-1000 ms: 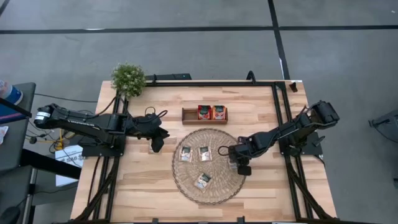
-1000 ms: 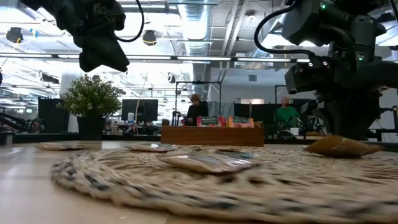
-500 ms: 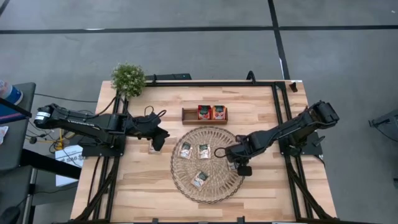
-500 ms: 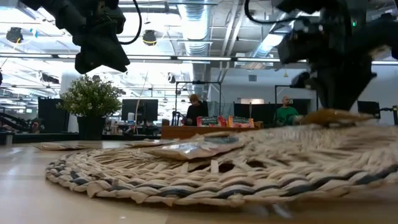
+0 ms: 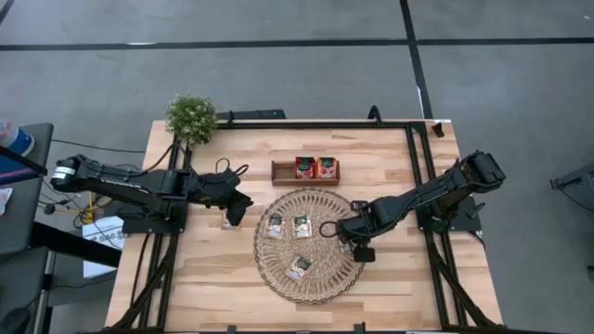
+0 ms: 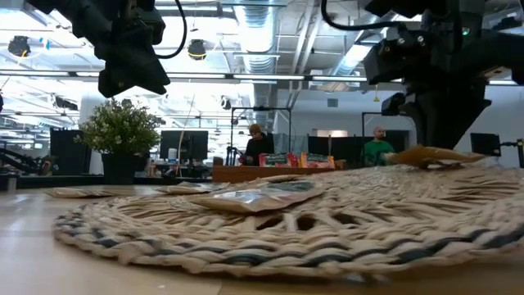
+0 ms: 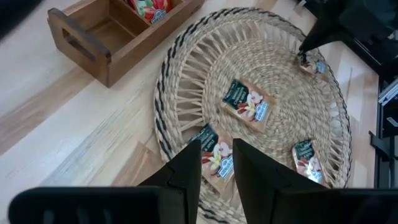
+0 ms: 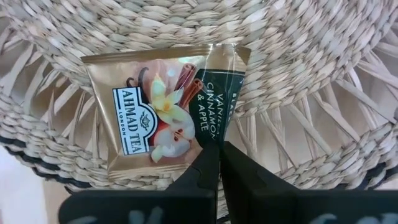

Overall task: Pick & Place Tea
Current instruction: Put the green tea bag to the left of the wooden organizer

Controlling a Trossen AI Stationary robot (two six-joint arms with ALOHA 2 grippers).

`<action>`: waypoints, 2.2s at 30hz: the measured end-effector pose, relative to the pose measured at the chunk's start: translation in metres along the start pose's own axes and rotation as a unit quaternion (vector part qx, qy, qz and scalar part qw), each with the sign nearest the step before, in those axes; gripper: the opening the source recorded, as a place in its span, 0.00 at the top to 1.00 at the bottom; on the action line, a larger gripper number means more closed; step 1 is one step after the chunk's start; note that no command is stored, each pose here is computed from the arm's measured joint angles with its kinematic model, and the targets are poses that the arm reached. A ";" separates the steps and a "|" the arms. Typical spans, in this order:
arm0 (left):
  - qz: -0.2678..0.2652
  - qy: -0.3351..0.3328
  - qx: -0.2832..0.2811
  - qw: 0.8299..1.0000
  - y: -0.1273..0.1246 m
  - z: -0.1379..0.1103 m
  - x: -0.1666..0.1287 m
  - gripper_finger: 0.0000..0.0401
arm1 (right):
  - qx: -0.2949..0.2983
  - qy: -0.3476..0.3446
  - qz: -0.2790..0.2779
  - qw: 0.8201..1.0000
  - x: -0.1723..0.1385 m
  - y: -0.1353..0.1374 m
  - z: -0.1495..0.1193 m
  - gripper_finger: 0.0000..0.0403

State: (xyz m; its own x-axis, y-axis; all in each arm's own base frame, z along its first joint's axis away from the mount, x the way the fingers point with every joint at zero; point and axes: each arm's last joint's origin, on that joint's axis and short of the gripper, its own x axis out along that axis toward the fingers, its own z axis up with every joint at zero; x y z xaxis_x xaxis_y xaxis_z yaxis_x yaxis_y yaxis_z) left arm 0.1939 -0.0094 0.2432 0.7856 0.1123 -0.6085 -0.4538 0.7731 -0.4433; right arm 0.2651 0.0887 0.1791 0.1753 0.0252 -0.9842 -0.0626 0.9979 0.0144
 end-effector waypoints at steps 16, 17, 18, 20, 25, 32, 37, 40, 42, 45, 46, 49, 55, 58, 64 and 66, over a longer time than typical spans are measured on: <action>-0.016 0.015 0.001 1.000 -0.001 -0.001 0.000 0.79 | -0.001 0.041 -0.009 0.999 0.031 0.002 0.004 0.92; -0.016 0.015 0.001 1.000 -0.001 -0.001 0.000 0.79 | -0.001 0.041 -0.009 0.999 0.031 0.002 0.004 0.91; -0.016 0.015 0.001 1.000 -0.001 -0.001 0.000 0.79 | -0.001 0.041 -0.009 0.999 0.031 0.002 0.004 0.91; -0.016 0.014 0.001 1.000 -0.001 -0.001 0.000 0.79 | -0.001 0.041 -0.009 0.999 0.031 0.002 0.004 0.91; -0.016 0.015 0.001 1.000 -0.001 -0.001 0.000 0.79 | -0.001 0.033 -0.006 0.999 0.024 0.003 0.010 0.94; -0.016 0.014 0.008 1.000 -0.001 -0.001 0.000 0.79 | -0.004 0.040 -0.008 0.999 0.007 0.005 0.020 0.99; -0.029 -0.003 0.012 0.999 -0.004 0.002 0.000 0.79 | -0.002 0.027 -0.035 0.999 -0.013 0.004 0.033 1.00; -0.043 -0.021 0.015 0.999 -0.006 0.006 0.000 0.79 | 0.005 -0.001 -0.067 0.998 -0.027 -0.001 0.045 1.00; -0.056 -0.036 0.014 0.998 -0.009 0.009 -0.001 0.79 | 0.008 -0.024 -0.081 0.996 -0.037 -0.006 0.054 1.00; -0.071 -0.054 0.011 0.996 -0.012 0.012 -0.002 0.79 | 0.014 -0.053 -0.093 0.994 -0.049 -0.015 0.066 1.00; -0.074 -0.058 0.014 0.995 -0.012 0.013 -0.002 0.79 | 0.018 -0.061 -0.097 0.993 -0.053 -0.019 0.069 1.00; -0.082 -0.065 0.027 0.994 -0.014 0.014 -0.002 0.79 | 0.027 -0.085 -0.102 0.991 -0.064 -0.030 0.079 1.00; -0.089 -0.074 0.028 0.993 -0.015 0.016 -0.003 0.79 | 0.030 -0.147 -0.097 0.984 -0.085 -0.046 0.097 1.00; -0.099 -0.088 0.036 0.990 -0.017 0.018 -0.003 0.79 | 0.035 -0.183 -0.081 0.979 -0.092 -0.053 0.106 1.00; -0.111 -0.115 0.031 0.987 -0.020 0.023 -0.005 0.79 | 0.021 -0.227 -0.068 0.971 -0.100 -0.059 0.117 1.00; -0.105 -0.119 0.029 0.987 -0.020 0.023 -0.005 0.79 | 0.016 -0.230 -0.067 0.971 -0.101 -0.059 0.118 1.00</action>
State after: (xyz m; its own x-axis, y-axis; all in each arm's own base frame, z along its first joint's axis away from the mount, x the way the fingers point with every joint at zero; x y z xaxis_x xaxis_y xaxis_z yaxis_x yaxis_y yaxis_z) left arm 0.2087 -0.0108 0.2701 0.9391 0.0844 -0.3332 -0.2518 0.8286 -0.5000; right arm 0.3675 0.0340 0.2990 0.5997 -0.0880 -0.7954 0.0208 0.9953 -0.0944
